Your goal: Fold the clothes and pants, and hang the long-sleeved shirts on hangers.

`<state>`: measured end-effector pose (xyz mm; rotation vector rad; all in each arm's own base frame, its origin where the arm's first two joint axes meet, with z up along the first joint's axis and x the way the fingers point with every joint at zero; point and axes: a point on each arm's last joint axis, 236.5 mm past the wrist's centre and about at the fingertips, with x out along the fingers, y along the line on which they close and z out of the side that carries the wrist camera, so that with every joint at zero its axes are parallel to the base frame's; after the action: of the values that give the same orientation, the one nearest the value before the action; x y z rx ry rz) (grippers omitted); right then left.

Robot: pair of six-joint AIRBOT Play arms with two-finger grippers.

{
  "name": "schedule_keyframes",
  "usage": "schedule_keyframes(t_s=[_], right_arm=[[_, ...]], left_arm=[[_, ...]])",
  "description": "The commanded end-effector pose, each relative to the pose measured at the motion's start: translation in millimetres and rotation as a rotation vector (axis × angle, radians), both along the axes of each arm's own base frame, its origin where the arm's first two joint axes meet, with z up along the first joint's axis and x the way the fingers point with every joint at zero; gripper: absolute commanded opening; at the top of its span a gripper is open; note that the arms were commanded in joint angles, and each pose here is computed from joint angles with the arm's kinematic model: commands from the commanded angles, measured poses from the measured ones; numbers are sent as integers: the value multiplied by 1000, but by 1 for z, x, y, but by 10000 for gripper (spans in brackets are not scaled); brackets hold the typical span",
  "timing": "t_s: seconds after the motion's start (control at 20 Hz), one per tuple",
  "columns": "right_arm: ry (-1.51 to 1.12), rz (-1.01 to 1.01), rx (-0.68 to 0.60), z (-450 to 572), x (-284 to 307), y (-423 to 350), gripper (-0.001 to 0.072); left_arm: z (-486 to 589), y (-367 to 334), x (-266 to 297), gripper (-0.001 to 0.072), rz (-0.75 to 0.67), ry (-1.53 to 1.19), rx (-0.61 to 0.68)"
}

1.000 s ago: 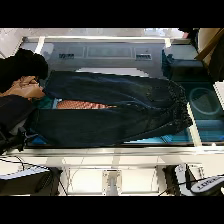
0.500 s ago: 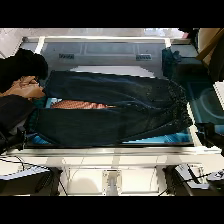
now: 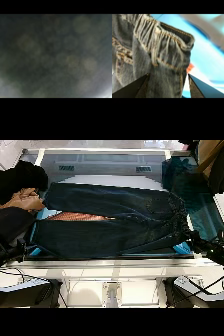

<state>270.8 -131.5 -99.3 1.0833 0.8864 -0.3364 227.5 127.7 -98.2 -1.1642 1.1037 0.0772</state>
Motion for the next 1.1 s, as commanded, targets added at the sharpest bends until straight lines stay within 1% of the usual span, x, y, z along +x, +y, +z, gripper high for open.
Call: schedule_keyframes(t_s=[0.0,0.05,0.1,0.15,0.2,0.3,0.4,0.5,0.6,0.7,0.75,0.8,0.85,1.0,1.05], right_arm=[[-18,-46,-17,-1,11,-7,346],[-38,-56,-22,2,14,-10,273],[-57,-62,-31,4,18,-12,265],[-75,-62,-36,7,21,-13,206],[-86,-70,-27,10,23,-13,39],[-123,-40,-34,24,29,-10,46],[-162,16,-97,50,30,-11,45],[-80,55,-147,58,-1,-14,45],[55,64,-204,58,-54,-24,44],[96,2,-256,73,-91,-38,43],[76,-83,-326,90,-101,-55,43],[47,-133,-378,108,-103,-65,43],[48,-129,-425,122,-105,-69,43],[43,-19,-466,156,-95,-58,43],[25,-20,-486,173,-90,-59,43]], left_arm=[[0,1,0,14,1,-1,5],[-1,2,1,13,4,-1,9],[0,3,2,13,11,-5,11],[2,4,5,13,20,-14,8],[4,4,7,13,24,-22,6],[11,6,8,13,22,-37,35],[29,11,10,13,20,-69,102],[47,18,7,12,9,-82,193],[65,19,3,12,21,-80,257],[85,17,-3,12,24,-88,324],[95,18,-5,12,44,-88,361],[105,19,-6,12,49,-102,407],[115,19,-5,12,51,-121,445],[164,22,2,11,95,-194,520],[192,25,13,10,116,-257,554]])
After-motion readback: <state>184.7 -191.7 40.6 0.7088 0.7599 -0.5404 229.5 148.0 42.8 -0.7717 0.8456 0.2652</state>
